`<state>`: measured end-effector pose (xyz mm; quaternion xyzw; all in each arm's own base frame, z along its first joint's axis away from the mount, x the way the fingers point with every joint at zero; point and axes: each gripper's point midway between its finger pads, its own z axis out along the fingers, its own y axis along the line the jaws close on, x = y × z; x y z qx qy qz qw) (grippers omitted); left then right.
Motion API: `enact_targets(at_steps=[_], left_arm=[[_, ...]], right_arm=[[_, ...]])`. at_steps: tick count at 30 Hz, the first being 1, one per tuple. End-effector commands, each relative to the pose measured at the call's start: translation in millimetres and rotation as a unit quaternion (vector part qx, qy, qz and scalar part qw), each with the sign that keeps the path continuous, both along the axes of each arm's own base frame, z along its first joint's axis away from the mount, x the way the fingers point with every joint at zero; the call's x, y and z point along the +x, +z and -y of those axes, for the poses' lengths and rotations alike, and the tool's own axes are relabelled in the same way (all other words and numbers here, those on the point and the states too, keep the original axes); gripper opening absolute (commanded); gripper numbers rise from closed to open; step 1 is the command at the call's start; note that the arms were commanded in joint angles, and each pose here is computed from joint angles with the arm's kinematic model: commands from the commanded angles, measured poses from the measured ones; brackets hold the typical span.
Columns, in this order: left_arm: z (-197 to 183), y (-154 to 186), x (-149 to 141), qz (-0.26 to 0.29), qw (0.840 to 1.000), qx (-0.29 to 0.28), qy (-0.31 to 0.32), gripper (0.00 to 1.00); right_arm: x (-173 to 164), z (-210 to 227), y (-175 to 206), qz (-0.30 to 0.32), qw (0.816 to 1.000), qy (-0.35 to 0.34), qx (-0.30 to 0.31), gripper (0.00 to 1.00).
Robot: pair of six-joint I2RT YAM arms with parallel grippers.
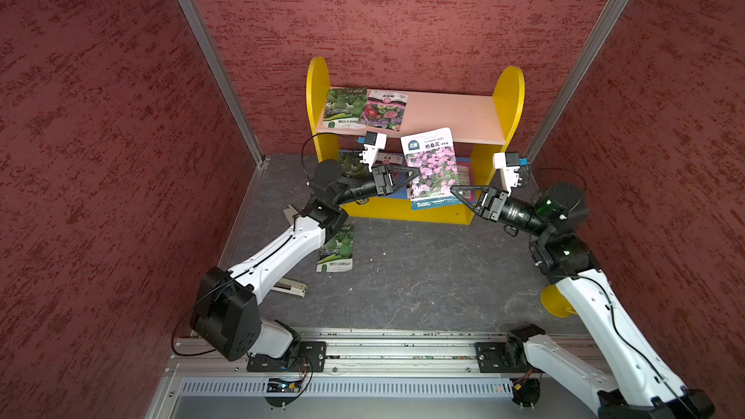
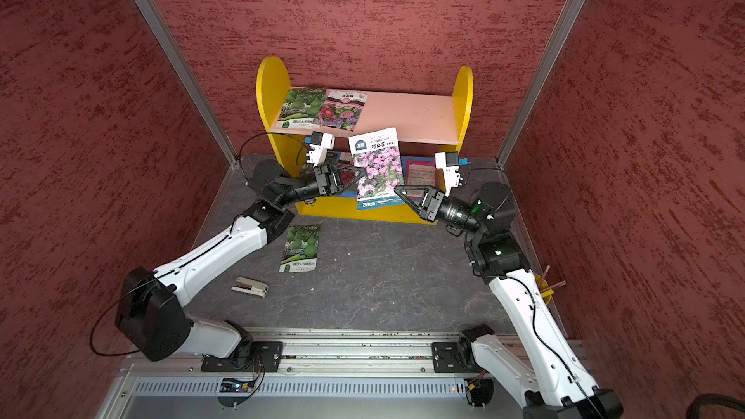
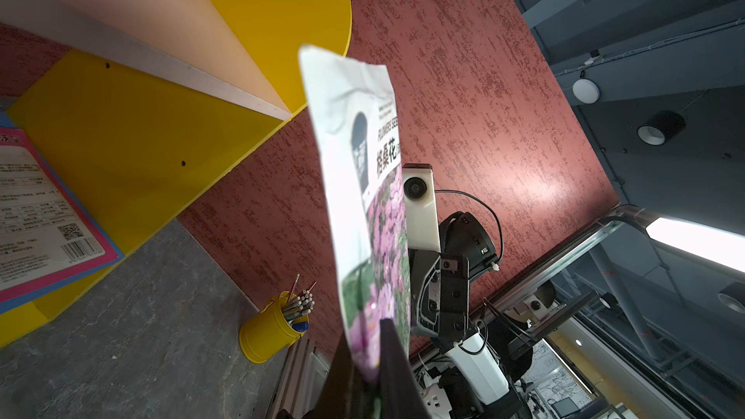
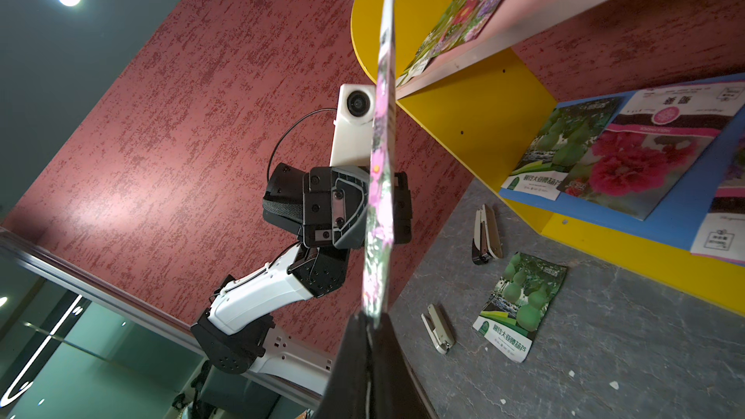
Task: Take the seed bag off the shelf
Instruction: Pick up the seed packet from the shelf.
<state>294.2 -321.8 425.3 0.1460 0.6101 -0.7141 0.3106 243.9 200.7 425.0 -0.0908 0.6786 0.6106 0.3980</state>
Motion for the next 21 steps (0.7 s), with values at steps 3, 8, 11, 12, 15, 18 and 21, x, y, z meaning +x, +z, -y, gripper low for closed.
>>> enact_targets(at_steps=[3, 8, 11, 12, 15, 18, 21], left_arm=[[0, 17, -11, 0.027, 0.999, -0.005, -0.016, 0.0], [-1, 13, -15, 0.029, 0.999, 0.002, -0.029, 0.0], [-2, 11, -20, 0.031, 0.999, 0.007, -0.042, 0.0], [-3, 9, -21, 0.029, 0.999, 0.01, -0.045, 0.0], [-8, 7, -24, 0.031, 0.998, 0.015, -0.05, 0.0], [-11, 4, -26, 0.03, 0.998, 0.026, -0.047, 0.0], [-10, 4, -29, 0.03, 0.998, 0.03, -0.055, 0.0]], right_arm=[[-11, -6, 11, 0.028, 0.999, 0.026, 0.001, 0.04], [-12, -6, 9, 0.03, 0.999, 0.027, -0.018, 0.3], [-12, -6, 9, 0.038, 0.998, 0.023, -0.043, 0.37], [-11, -6, 10, 0.041, 0.998, 0.023, -0.051, 0.38], [-11, -6, 11, 0.043, 0.996, 0.023, -0.07, 0.39], [-11, -6, 15, 0.047, 0.996, 0.025, -0.077, 0.37], [-10, -7, 18, 0.049, 0.995, 0.029, -0.077, 0.32]])
